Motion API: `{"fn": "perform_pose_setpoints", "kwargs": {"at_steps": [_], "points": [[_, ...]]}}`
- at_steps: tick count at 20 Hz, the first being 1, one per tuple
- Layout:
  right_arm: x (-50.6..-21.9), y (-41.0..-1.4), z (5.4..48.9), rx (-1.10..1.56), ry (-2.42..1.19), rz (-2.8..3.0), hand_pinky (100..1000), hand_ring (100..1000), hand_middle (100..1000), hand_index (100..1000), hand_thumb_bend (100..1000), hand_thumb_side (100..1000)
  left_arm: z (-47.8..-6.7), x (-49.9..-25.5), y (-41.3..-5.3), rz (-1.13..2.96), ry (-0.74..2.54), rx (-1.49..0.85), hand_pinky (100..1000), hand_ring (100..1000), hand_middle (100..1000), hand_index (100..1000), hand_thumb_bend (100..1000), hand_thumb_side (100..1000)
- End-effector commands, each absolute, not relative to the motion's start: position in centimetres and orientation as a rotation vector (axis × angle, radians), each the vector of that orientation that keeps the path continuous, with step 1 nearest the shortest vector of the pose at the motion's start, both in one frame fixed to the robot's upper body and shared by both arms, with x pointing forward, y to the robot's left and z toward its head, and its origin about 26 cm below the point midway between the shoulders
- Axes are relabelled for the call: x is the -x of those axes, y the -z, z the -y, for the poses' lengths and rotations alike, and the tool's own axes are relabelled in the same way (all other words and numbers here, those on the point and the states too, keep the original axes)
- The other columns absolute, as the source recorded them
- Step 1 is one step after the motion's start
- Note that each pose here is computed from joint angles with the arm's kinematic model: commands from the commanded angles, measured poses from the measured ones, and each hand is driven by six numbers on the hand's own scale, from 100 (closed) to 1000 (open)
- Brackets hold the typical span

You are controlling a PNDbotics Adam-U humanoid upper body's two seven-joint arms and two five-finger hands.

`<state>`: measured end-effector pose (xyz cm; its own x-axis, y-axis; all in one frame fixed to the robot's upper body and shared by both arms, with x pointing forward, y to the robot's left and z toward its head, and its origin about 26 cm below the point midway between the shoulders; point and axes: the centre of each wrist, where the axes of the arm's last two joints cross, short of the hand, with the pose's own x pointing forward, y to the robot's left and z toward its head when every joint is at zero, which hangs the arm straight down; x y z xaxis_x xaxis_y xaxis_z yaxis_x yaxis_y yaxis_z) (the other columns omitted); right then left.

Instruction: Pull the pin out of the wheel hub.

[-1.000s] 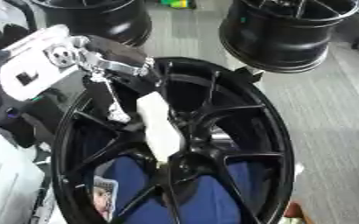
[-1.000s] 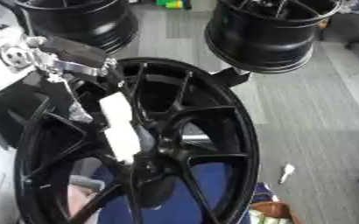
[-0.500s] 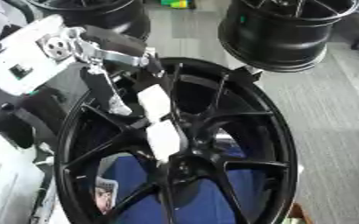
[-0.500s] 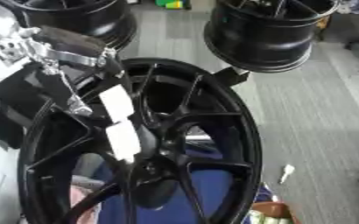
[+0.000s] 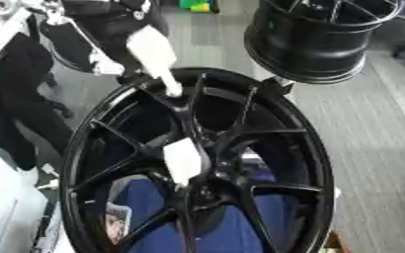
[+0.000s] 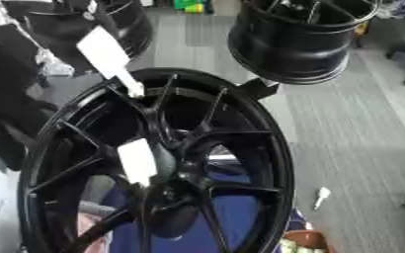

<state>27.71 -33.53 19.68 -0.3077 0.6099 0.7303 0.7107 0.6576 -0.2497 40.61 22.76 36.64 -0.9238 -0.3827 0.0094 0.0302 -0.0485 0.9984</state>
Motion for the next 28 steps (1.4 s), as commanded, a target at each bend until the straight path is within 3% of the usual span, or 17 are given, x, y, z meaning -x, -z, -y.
{"fn": "perform_pose_setpoints", "kwargs": {"at_steps": [1,8,14,17,19,21,22,23,28], "points": [[-27.5,-20.6,33.9,1.051,0.150,2.041,859,714,674,701,100,535,-25.6,-39.9,-39.8,1.969,2.087,-0.532,565,418,199,274,175,100],[-27.3,-20.7,34.5,1.101,0.143,2.035,859,716,675,702,100,531,-34.8,-39.8,-40.8,1.882,1.700,-0.863,582,457,239,327,145,100],[-27.2,-21.4,35.1,1.163,0.133,2.046,860,719,677,707,100,496,-39.5,-39.3,-39.4,1.683,1.576,-1.016,598,479,278,383,148,100],[-27.1,-21.7,35.4,1.192,0.132,2.049,860,721,678,708,100,473,-40.5,-38.9,-38.6,1.626,1.560,-1.036,626,505,319,444,245,100],[-27.1,-22.0,35.6,1.207,0.138,2.055,860,721,678,709,100,460,-41.0,-38.6,-38.4,1.601,1.553,-1.051,687,577,443,566,337,100],[-27.1,-22.0,35.6,1.216,0.140,2.058,860,721,678,709,100,456,-41.2,-38.5,-38.3,1.591,1.555,-1.066,761,710,632,741,403,100],[-27.1,-22.1,35.7,1.219,0.139,2.058,860,721,678,709,100,456,-41.2,-38.4,-38.2,1.583,1.561,-1.072,793,775,725,810,433,213],[-27.1,-22.1,35.7,1.221,0.139,2.059,860,721,678,709,100,454,-41.3,-38.3,-38.3,1.574,1.566,-1.083,808,800,756,837,464,294],[-27.1,-22.2,35.8,1.229,0.152,2.063,860,721,678,709,100,466,-41.4,-38.0,-38.5,1.575,1.551,-1.135,810,804,758,843,465,361]]}}
